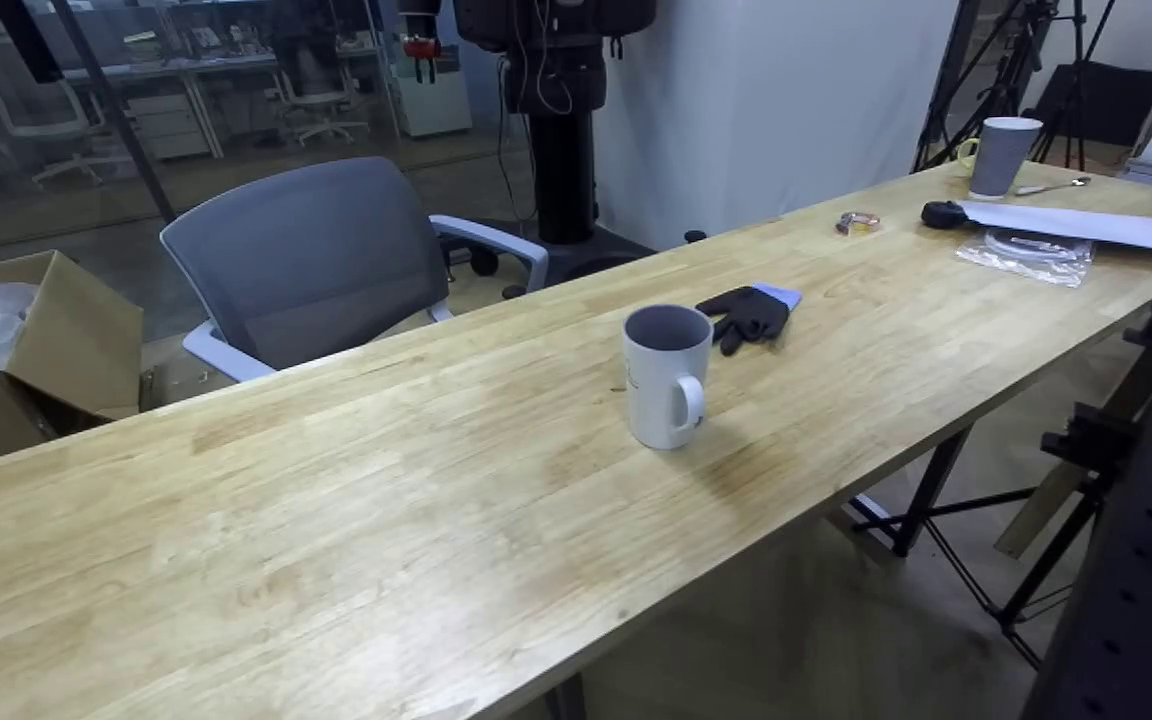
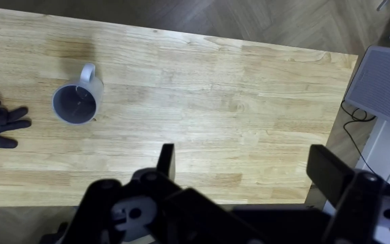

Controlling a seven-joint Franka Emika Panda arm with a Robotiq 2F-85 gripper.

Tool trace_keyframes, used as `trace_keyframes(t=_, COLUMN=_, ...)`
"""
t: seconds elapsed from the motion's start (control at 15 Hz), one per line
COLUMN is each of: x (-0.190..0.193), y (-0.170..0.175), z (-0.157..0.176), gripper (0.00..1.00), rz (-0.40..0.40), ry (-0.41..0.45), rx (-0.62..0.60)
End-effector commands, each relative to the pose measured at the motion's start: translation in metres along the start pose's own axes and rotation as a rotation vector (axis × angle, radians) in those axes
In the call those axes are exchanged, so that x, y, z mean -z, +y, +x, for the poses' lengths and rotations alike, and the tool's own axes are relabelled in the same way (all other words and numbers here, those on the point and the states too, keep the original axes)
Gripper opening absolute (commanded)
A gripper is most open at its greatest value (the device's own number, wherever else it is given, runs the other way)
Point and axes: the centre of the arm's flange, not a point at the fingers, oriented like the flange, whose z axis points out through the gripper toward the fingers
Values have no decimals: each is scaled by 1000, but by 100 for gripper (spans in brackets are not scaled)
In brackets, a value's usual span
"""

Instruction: Move the white mug backwards

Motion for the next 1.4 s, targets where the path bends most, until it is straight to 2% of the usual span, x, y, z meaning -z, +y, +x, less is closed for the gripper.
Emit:
trace_keyframes(t=0.0, x=2, y=28, z=6, gripper=100, rz=1, ry=-2, rx=-27)
trace_keyframes(t=0.67, x=0, y=116, z=11, gripper=100, rz=-15, ry=-10, rx=-115)
trace_keyframes(t=1.33, x=16, y=212, z=4, gripper=100, rz=-38, ry=41, rx=-263)
